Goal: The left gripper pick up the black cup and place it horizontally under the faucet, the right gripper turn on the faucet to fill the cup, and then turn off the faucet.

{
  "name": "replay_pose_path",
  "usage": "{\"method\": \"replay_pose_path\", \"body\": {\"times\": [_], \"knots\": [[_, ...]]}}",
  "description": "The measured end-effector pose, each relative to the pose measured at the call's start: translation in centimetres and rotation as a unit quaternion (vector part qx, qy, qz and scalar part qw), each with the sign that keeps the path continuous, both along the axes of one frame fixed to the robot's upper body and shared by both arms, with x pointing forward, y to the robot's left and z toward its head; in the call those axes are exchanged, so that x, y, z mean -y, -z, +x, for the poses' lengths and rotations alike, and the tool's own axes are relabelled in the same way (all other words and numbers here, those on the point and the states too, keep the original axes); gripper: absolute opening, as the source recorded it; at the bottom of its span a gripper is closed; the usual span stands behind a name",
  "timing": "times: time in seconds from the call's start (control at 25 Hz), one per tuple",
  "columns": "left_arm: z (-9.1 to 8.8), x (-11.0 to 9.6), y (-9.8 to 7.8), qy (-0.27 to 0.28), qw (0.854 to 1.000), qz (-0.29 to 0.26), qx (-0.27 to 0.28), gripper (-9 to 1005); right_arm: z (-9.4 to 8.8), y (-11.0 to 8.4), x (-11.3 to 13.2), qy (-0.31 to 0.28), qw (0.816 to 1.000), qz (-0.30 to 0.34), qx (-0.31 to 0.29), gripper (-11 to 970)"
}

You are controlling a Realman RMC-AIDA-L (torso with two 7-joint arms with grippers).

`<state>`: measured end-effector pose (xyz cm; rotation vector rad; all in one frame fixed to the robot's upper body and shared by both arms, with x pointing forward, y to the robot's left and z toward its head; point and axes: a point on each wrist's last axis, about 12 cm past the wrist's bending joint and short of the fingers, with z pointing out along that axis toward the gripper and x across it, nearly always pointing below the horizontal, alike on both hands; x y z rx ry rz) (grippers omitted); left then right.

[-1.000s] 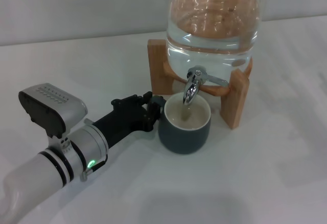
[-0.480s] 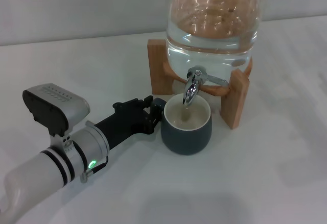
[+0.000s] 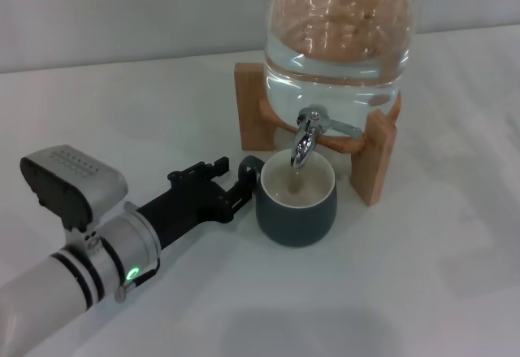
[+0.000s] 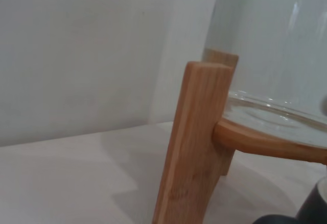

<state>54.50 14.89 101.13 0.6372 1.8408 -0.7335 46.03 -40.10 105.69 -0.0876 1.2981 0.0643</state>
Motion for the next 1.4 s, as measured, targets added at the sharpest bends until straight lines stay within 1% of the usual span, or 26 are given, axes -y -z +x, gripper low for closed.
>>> {"method": "replay_pose_path", "body": {"times": [0.08, 0.24, 0.44, 0.56, 0.72, 0.92, 1.04, 1.16, 1.28, 1.36, 1.4], "knots": [[-0.1, -0.4, 0.1, 0.000, 1.000, -0.001, 0.004, 515, 0.0, 0.0, 0.0, 0.000, 1.000, 0.000, 0.000, 722], [-0.5, -0.9, 0.2, -0.003, 1.000, -0.007, 0.006, 542, -0.1, 0.0, 0.0, 0.001, 1.000, 0.000, -0.001, 722], [-1.0, -2.1, 0.5, -0.010, 1.000, -0.014, 0.013, 580, -0.2, 0.1, 0.1, 0.001, 1.000, 0.001, -0.001, 722], [-1.3, -2.5, 0.5, -0.006, 1.000, -0.017, 0.018, 605, -0.3, 0.1, 0.1, 0.002, 1.000, 0.001, -0.002, 722], [-1.9, -2.8, 0.6, 0.007, 0.999, -0.019, 0.024, 604, -0.4, 0.2, 0.2, 0.003, 1.000, 0.001, -0.004, 722], [-2.6, -3.9, 0.8, 0.007, 0.999, -0.027, 0.033, 602, -0.8, 0.2, 0.3, 0.004, 1.000, 0.001, -0.002, 722], [-3.2, -5.1, 0.9, 0.000, 0.999, -0.035, 0.042, 602, -1.3, 0.2, 0.4, 0.004, 1.000, 0.001, 0.000, 722], [-3.9, -7.0, 0.9, -0.024, 0.997, -0.047, 0.054, 601, -2.0, -0.1, 0.8, -0.010, 1.000, -0.001, 0.000, 722], [-4.4, -8.9, 0.8, -0.057, 0.994, -0.059, 0.069, 600, -2.5, -0.8, 1.4, -0.051, 0.999, -0.003, -0.011, 722], [-4.7, -10.3, 0.5, -0.086, 0.990, -0.070, 0.083, 599, -2.7, -1.8, 1.8, -0.101, 0.994, -0.008, -0.030, 722], [-4.8, -10.9, 0.4, -0.100, 0.988, -0.075, 0.089, 599, -2.7, -2.0, 1.8, -0.111, 0.993, -0.007, -0.036, 722]]}}
